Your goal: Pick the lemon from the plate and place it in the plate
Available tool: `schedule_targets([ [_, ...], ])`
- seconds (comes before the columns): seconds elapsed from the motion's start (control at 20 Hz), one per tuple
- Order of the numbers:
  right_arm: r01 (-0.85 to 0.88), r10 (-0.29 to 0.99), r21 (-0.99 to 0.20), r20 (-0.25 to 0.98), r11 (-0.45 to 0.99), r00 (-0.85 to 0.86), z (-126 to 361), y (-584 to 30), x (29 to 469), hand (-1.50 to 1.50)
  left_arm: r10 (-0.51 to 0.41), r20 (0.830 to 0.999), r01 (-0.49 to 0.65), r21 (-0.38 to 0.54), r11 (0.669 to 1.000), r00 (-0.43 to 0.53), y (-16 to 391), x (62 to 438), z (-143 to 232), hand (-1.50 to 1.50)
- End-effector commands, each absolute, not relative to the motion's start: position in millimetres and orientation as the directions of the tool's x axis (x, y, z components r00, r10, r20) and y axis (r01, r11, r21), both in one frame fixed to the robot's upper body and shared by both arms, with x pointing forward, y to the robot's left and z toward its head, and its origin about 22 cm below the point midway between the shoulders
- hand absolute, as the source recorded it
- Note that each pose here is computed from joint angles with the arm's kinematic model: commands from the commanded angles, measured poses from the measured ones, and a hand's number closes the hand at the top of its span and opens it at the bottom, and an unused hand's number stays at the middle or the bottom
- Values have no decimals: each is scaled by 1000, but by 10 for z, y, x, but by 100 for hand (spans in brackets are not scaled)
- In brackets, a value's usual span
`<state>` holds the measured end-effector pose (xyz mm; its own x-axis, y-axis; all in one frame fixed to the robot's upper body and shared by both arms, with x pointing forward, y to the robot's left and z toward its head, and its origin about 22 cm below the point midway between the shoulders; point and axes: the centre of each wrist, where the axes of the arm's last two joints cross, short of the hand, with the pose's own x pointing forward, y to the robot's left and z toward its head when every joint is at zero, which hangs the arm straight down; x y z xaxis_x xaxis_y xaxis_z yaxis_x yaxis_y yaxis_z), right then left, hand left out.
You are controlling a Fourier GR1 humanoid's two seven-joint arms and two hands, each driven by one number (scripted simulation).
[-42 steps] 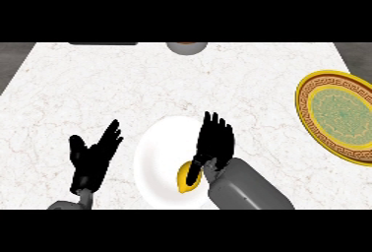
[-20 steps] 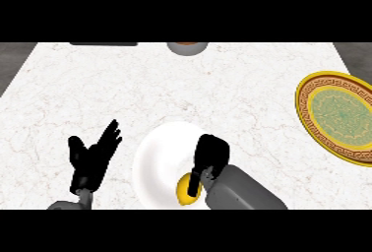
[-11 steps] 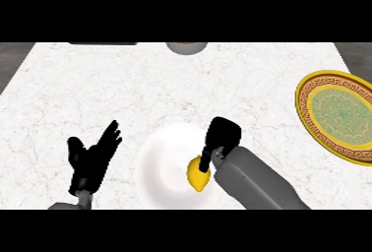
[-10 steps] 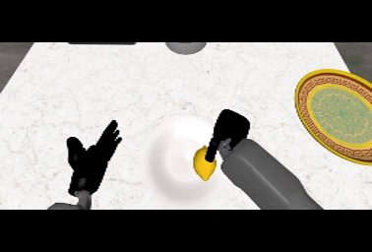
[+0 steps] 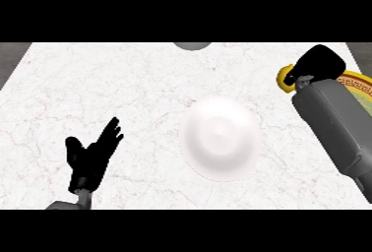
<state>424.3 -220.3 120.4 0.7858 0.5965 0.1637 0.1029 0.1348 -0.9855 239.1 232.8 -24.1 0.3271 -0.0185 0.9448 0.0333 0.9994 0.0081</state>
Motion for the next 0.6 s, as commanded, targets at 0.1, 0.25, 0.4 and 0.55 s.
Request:
schedule_targets([
  [0.1,442,282,-893,405,-80,870,1871,-2777,4436,150,-27,949,78,3,997,315,2222,2425,-208,0],
  [0.25,520,234,-838,478,-167,846,2064,-2950,4452,150,-35,945,87,7,996,324,2255,2439,-202,0],
  [0.4,553,205,-799,515,-236,832,2118,-3109,4450,150,-42,949,95,12,995,314,2200,2481,-182,0],
  [0.55,613,197,-740,581,-276,790,2264,-3239,4437,150,-37,945,90,8,996,324,2191,2483,-183,0],
])
